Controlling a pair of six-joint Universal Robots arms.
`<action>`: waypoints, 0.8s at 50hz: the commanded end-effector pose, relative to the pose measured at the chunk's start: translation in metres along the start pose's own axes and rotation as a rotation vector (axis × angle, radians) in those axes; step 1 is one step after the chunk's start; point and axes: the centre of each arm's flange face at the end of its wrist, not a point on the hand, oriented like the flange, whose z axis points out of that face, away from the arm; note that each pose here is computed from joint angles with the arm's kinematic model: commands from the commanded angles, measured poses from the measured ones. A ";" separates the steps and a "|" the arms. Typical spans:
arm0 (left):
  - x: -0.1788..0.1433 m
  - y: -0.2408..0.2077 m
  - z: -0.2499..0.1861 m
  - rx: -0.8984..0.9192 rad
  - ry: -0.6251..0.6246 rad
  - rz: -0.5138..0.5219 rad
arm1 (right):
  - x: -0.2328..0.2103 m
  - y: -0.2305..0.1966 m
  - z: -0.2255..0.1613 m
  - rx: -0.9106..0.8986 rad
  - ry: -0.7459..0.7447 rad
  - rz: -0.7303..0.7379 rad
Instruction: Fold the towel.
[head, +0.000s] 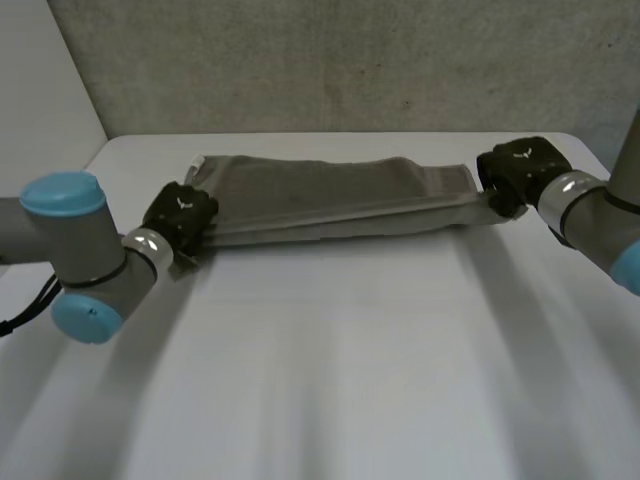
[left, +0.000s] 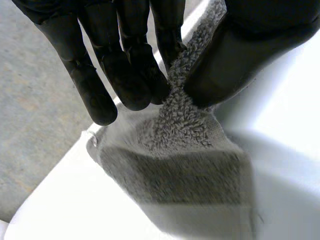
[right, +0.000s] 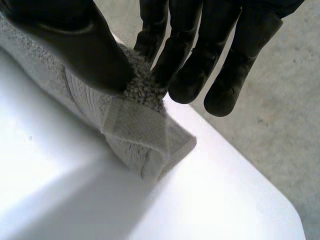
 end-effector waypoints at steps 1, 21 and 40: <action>0.003 0.006 -0.004 -0.027 0.003 0.025 | 0.006 0.012 -0.017 -0.050 0.007 0.011; 0.000 0.025 0.006 -0.040 -0.104 0.027 | -0.007 0.027 -0.026 -0.067 -0.030 0.013; -0.012 0.000 0.001 0.016 -0.132 0.031 | -0.001 0.029 -0.027 -0.063 0.000 0.023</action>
